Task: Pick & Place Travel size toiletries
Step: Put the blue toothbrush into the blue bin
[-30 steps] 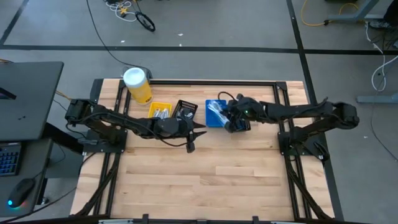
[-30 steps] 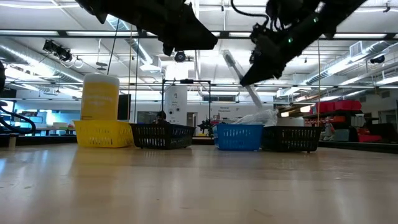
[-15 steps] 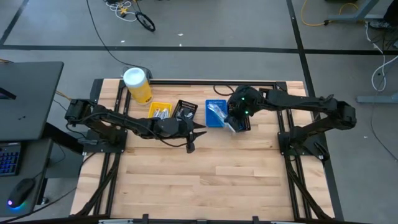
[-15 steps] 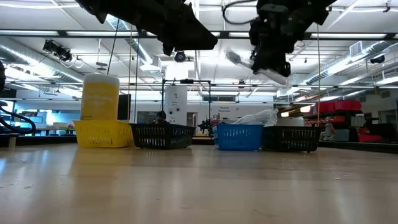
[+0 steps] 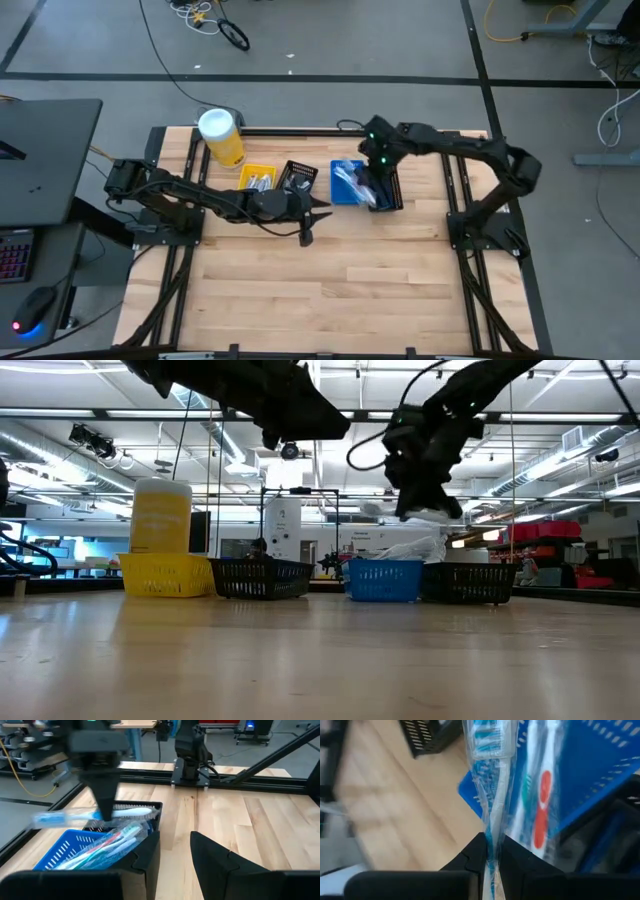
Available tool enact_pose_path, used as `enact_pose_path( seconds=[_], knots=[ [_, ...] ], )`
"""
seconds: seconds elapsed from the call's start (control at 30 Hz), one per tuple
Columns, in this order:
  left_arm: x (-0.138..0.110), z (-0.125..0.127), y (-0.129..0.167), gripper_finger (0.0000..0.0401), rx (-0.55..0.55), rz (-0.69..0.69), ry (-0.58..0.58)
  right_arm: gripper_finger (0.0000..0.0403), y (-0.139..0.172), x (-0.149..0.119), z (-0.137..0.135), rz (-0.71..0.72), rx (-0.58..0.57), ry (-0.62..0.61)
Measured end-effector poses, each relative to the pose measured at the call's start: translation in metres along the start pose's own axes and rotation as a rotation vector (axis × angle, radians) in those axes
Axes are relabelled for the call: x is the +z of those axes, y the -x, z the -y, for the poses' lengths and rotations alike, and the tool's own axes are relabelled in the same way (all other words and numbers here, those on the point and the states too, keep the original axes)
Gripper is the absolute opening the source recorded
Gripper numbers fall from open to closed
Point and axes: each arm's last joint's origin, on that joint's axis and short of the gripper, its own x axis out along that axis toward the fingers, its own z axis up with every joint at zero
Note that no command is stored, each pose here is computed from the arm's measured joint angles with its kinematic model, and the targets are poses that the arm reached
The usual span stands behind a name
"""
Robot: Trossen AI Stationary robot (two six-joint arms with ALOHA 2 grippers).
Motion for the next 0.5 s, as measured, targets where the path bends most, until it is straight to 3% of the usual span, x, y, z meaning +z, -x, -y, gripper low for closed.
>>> enact_pose_path(
  seconds=[0.13,0.3,0.5],
  knots=[
    [0.0,0.001,0.0,0.0114,-0.018,-0.001,0.001,0.0045,-0.011,0.016,0.013,-0.066,0.105,-0.044],
    [-0.001,0.0,0.0,0.0114,-0.017,-0.014,-0.002,0.0047,-0.028,0.021,0.022,-0.13,0.091,-0.062],
    [-0.006,0.0,0.0,0.0114,-0.014,-0.063,-0.017,0.0047,-0.025,0.027,0.019,-0.1,0.079,-0.003]
  ],
)
